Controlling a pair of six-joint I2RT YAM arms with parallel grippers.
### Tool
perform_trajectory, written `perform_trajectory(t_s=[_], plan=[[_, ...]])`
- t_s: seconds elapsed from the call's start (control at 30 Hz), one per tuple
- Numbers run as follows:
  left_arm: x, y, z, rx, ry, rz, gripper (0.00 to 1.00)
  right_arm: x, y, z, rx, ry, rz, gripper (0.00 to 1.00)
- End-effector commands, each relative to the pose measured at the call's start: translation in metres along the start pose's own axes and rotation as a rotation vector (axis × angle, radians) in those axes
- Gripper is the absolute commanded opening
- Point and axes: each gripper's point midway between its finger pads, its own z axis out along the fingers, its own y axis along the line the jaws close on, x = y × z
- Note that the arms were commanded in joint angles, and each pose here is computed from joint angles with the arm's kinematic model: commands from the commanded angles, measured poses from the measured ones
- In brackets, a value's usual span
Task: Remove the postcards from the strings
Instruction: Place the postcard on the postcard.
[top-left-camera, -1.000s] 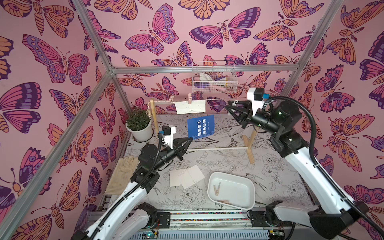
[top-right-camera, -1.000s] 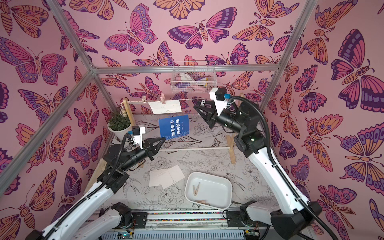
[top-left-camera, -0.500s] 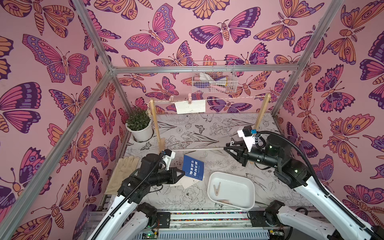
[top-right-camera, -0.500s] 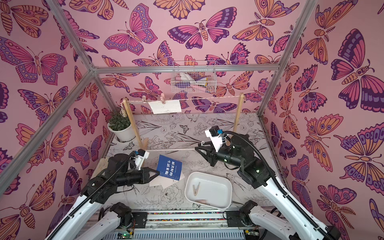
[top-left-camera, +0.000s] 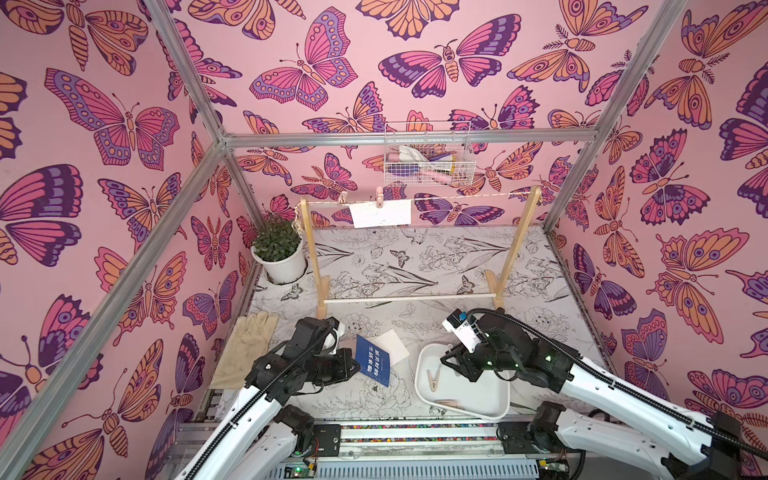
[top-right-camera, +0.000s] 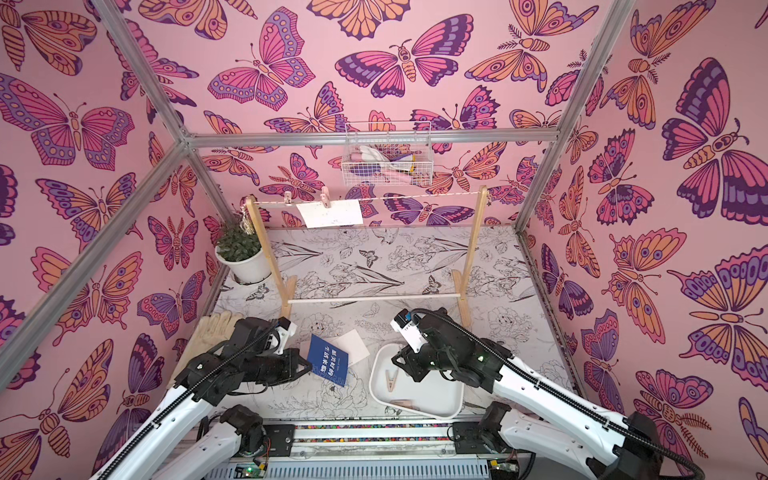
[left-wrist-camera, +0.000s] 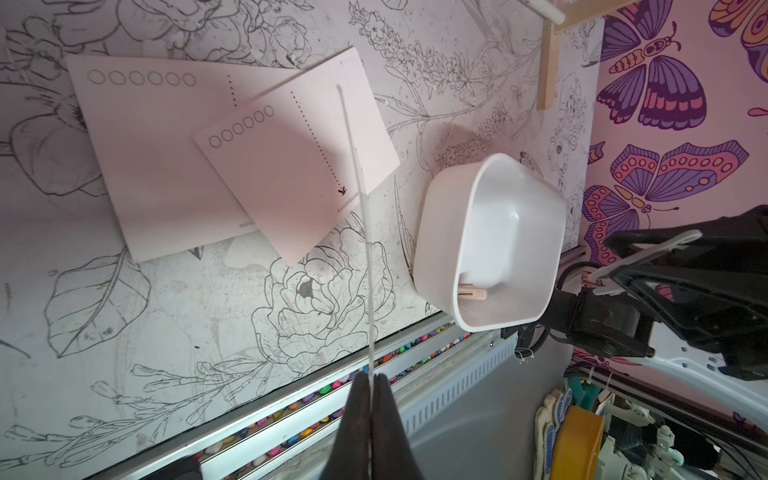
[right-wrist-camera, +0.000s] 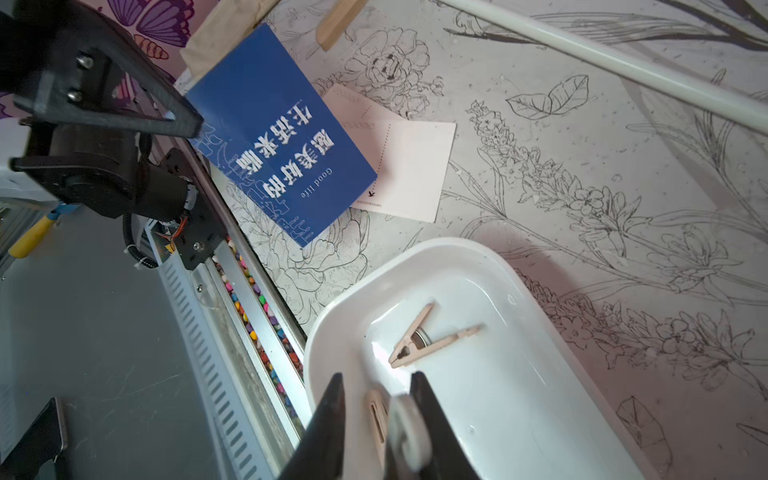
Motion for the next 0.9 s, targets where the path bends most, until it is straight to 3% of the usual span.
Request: perform_trajectory(t_s=[0.0,0.23,0.3,0.47,0.57,0.87], plan=[[-0.002,0.016,0.003,-0.069,-0.025,-0.088,0.0,0.004,-0.006,0.007,0.026,0.012,0.011,0.05],[-0.008,0.016,0.01,-0.044,-0.065,-0.124,0.01,0.013,-0.007,0.021,0.012,0.056,0.013,0.08],[-0.01,0.015,0.012,-0.038,-0.069,-0.127,0.09,0.014,-0.008,0.023,0.014,0.064,0.015,0.12],[-0.013,0.013,0.01,-0.039,-0.075,-0.116,0.48,0.015,-0.009,0.024,0.024,0.078,-0.002,0.38],[-0.019,0.011,0.006,-0.046,-0.097,-0.101,0.53,0.013,-0.012,0.021,0.041,0.069,-0.012,0.47],[-0.046,0.005,-0.012,-0.081,-0.228,-0.045,0.61,-0.004,-0.014,0.005,0.089,0.006,-0.049,0.51]])
